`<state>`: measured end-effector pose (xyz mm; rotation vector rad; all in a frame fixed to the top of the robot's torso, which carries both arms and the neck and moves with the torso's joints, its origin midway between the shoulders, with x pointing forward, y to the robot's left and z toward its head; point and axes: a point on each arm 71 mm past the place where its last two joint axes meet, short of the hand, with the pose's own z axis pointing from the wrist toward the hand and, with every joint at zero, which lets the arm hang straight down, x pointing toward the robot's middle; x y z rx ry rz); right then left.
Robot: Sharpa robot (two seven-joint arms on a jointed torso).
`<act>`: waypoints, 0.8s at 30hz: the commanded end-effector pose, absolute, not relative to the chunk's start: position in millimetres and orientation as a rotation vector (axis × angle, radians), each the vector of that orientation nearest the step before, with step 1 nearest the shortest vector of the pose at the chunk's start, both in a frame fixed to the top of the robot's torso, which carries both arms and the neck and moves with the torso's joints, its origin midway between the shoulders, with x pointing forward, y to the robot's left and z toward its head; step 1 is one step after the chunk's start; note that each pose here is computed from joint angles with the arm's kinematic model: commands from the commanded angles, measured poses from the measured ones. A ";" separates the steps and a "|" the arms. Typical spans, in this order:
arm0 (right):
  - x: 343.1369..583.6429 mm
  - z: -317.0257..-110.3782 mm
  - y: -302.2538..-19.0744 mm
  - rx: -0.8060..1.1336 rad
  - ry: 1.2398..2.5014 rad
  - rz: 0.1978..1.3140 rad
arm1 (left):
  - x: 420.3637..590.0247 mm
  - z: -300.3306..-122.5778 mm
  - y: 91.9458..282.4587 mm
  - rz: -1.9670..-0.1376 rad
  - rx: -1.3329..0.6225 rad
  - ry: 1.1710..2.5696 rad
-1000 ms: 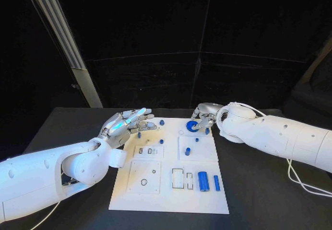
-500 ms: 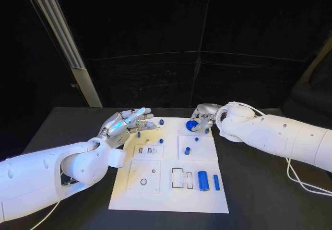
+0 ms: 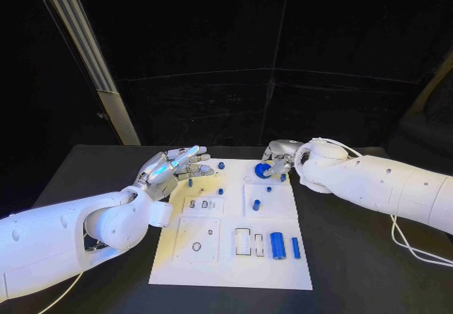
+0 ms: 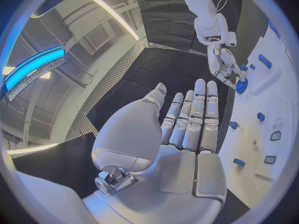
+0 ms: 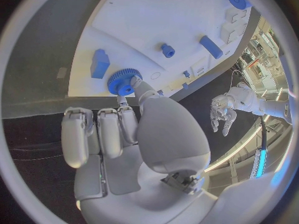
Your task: Assemble the parts on the task board
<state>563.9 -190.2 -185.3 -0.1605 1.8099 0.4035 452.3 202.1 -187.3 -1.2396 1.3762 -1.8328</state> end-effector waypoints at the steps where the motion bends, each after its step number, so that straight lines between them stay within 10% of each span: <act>1: 561.6 -185.9 -185.6 -0.197 1.773 0.414 | 452.2 -185.9 201.1 -1.851 -1.233 1.376; 24: 539.0 -166.8 -142.1 -0.259 1.539 0.551 | 452.2 -186.0 201.7 -1.850 -1.227 1.381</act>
